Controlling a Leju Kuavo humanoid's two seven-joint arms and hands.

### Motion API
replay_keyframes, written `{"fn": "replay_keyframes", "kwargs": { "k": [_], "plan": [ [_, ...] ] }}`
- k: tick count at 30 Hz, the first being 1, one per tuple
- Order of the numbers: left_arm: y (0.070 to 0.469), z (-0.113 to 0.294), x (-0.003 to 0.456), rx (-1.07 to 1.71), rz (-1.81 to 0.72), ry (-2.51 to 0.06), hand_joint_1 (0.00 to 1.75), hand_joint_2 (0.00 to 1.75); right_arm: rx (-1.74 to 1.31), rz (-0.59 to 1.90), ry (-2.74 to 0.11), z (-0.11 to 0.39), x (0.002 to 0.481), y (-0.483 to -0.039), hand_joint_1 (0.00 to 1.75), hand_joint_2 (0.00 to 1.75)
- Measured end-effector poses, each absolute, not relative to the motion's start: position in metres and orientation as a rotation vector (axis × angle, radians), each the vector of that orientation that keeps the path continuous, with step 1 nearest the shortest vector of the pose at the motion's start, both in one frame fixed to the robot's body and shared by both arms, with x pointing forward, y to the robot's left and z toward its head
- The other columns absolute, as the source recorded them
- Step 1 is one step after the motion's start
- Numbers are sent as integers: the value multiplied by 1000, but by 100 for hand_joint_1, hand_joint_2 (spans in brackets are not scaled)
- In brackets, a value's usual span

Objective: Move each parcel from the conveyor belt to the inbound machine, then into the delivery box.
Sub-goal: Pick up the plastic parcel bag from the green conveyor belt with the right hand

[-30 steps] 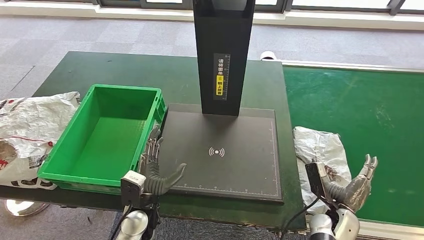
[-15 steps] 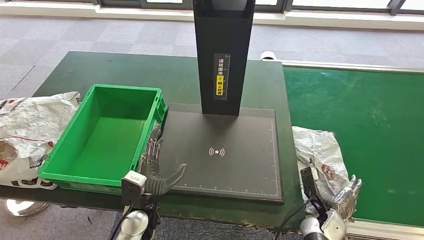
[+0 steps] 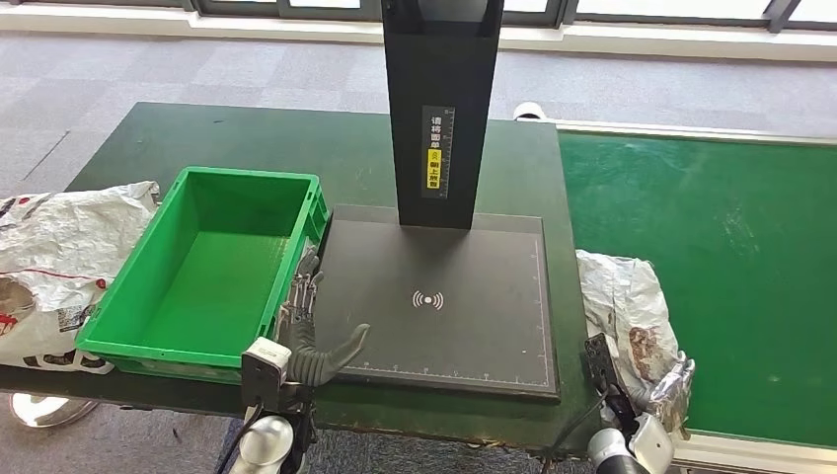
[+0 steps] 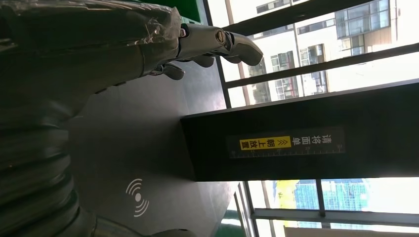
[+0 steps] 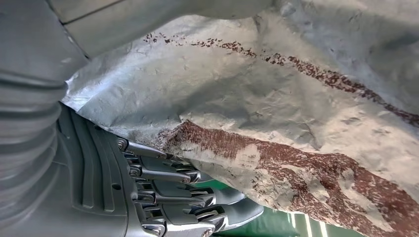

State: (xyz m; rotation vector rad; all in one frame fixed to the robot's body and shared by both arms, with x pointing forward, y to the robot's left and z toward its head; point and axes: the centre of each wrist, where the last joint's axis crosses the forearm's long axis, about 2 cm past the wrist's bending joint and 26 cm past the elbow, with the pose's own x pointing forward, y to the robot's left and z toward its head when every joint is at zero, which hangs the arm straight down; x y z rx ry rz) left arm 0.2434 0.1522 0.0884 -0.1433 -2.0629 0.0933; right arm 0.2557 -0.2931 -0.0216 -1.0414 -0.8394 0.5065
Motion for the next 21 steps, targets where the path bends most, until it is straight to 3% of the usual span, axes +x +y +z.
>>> {"fn": "replay_keyframes", "kwargs": {
  "k": [11,21],
  "plan": [
    [151,87,243,-161,62,-2062,0,175,-1004,509,-775,-19,263,-295,175,175],
    [151,85,243,-162,49,-2055,0,175,-1029,470,-891,-19,261,-297,175,175]
  ]
}}
